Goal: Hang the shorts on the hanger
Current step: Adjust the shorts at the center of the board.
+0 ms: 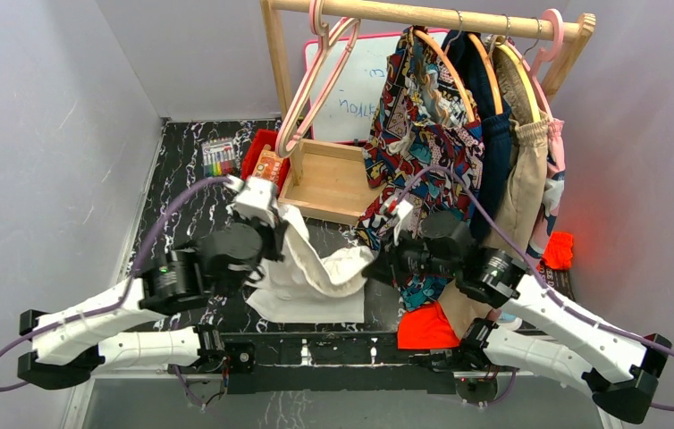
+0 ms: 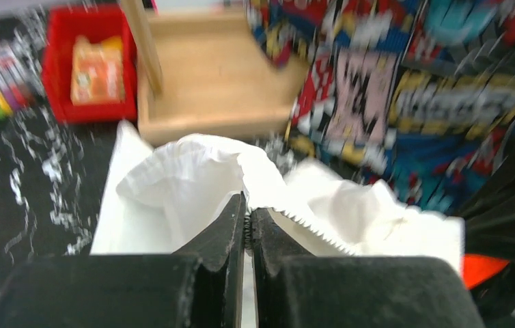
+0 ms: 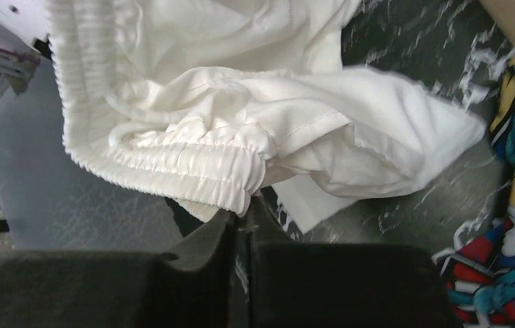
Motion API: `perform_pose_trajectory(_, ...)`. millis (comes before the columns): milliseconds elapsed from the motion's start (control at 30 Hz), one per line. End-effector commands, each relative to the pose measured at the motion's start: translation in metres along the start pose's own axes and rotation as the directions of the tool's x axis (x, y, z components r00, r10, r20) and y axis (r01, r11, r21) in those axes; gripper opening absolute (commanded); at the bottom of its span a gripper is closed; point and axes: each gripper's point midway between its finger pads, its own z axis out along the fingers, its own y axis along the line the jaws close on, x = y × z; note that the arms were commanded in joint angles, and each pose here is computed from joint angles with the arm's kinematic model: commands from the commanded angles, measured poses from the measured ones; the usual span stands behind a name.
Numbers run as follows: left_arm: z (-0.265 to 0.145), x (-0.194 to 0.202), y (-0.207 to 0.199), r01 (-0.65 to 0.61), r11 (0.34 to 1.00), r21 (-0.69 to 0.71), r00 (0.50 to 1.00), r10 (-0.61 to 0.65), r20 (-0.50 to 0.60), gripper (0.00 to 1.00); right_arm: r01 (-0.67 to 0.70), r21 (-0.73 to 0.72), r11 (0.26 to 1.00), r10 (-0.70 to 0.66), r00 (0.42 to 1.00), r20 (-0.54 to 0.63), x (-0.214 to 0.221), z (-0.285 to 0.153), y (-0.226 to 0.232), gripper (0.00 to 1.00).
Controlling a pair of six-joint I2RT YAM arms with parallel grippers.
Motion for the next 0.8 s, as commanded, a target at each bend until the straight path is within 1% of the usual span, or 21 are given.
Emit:
perform_pose_trajectory(0,0.007,0.063,-0.012,0.032,0.997,0.068,0.992,-0.024,-0.124,0.0,-0.048,-0.055,0.997,0.045,0.998,-0.053,0.019,-0.002,0.007,0.34)
perform_pose_trajectory(33,0.009,0.072,-0.015,0.025,0.996,0.081,0.99,-0.014,-0.138,0.0,-0.047,-0.032,0.998,0.045,0.998,-0.041,0.017,-0.005,0.004,0.47)
perform_pose_trajectory(67,0.011,0.078,-0.019,0.019,0.995,0.1,0.989,-0.004,-0.147,0.0,-0.038,-0.012,0.999,0.038,0.999,-0.014,0.011,-0.008,0.002,0.57)
perform_pose_trajectory(133,0.015,0.088,-0.028,0.001,0.99,0.142,0.986,0.022,-0.164,0.0,-0.017,0.02,1.0,0.016,0.998,0.059,-0.008,-0.016,0.001,0.72)
perform_pose_trajectory(167,0.016,0.091,-0.033,-0.006,0.986,0.164,0.985,0.034,-0.17,0.0,-0.007,0.034,0.999,0.004,0.996,0.094,-0.019,-0.02,0.001,0.76)
perform_pose_trajectory(267,0.019,0.099,-0.046,-0.022,0.973,0.232,0.983,0.063,-0.171,0.0,0.023,0.035,0.999,-0.029,0.982,0.186,-0.051,-0.027,0.009,0.77)
perform_pose_trajectory(333,0.02,0.099,-0.055,-0.023,0.962,0.273,0.985,0.068,-0.159,0.0,0.036,0.005,0.999,-0.036,0.975,0.221,-0.063,-0.025,0.016,0.77)
perform_pose_trajectory(400,0.021,0.099,-0.063,-0.022,0.951,0.307,0.987,0.07,-0.146,0.0,0.047,-0.031,0.998,-0.038,0.972,0.232,-0.07,-0.018,0.022,0.77)
perform_pose_trajectory(533,0.024,0.101,-0.078,-0.027,0.93,0.366,0.988,0.081,-0.135,0.0,0.046,-0.076,0.996,-0.031,0.981,0.189,-0.065,0.001,0.026,0.75)
perform_pose_trajectory(633,0.032,0.106,-0.082,-0.051,0.933,0.356,0.983,0.11,-0.145,0.0,0.044,-0.098,0.994,-0.028,0.986,0.162,-0.06,0.008,0.027,0.75)
perform_pose_trajectory(767,0.043,0.114,-0.091,-0.067,0.931,0.36,0.98,0.129,-0.151,0.0,0.043,-0.093,0.995,-0.032,0.993,0.118,-0.047,0.014,0.022,0.78)
